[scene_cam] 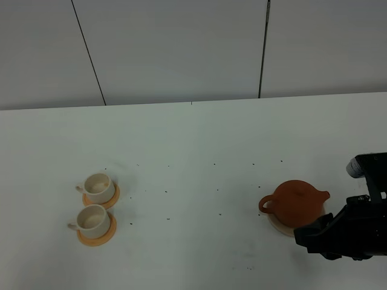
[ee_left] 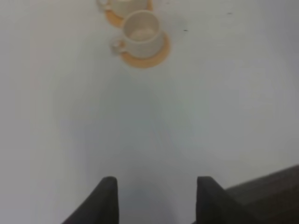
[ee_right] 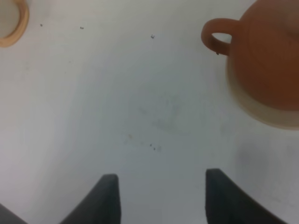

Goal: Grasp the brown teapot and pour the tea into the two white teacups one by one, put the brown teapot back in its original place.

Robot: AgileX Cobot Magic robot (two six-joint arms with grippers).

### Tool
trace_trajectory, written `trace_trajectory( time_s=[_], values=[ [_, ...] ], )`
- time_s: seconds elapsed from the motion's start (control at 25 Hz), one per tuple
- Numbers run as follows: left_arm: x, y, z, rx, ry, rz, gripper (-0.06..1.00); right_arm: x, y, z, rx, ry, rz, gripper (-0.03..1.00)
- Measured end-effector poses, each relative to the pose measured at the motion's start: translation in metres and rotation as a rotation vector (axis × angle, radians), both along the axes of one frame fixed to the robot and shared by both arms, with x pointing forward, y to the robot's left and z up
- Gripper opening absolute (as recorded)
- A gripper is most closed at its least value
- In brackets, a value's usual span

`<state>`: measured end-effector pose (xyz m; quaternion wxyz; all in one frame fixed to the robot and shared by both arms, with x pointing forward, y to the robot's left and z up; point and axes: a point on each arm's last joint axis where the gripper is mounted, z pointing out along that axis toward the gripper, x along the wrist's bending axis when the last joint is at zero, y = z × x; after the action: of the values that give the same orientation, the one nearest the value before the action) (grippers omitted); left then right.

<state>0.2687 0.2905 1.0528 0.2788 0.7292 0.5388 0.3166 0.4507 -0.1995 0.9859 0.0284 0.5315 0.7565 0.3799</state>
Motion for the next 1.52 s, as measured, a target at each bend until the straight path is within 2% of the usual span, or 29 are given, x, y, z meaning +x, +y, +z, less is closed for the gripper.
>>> trace_trajectory(
  time_s=[0.92,1.28,1.52],
  values=[
    [-0.0003,-0.0022,0.0,-0.008,0.0,-0.025,0.44,0.0003,0.0004,0.0005,0.012,0.004,-0.009,0.41],
    [0.0003,-0.0018,0.0006,-0.083,-0.001,0.044,0.44,0.0005,0.0008,0.001,0.025,0.007,-0.02,0.41],
    [0.0004,0.0012,0.0005,-0.085,0.0,0.089,0.44,0.0007,0.0011,0.0013,0.034,0.01,-0.026,0.41]
  ],
)
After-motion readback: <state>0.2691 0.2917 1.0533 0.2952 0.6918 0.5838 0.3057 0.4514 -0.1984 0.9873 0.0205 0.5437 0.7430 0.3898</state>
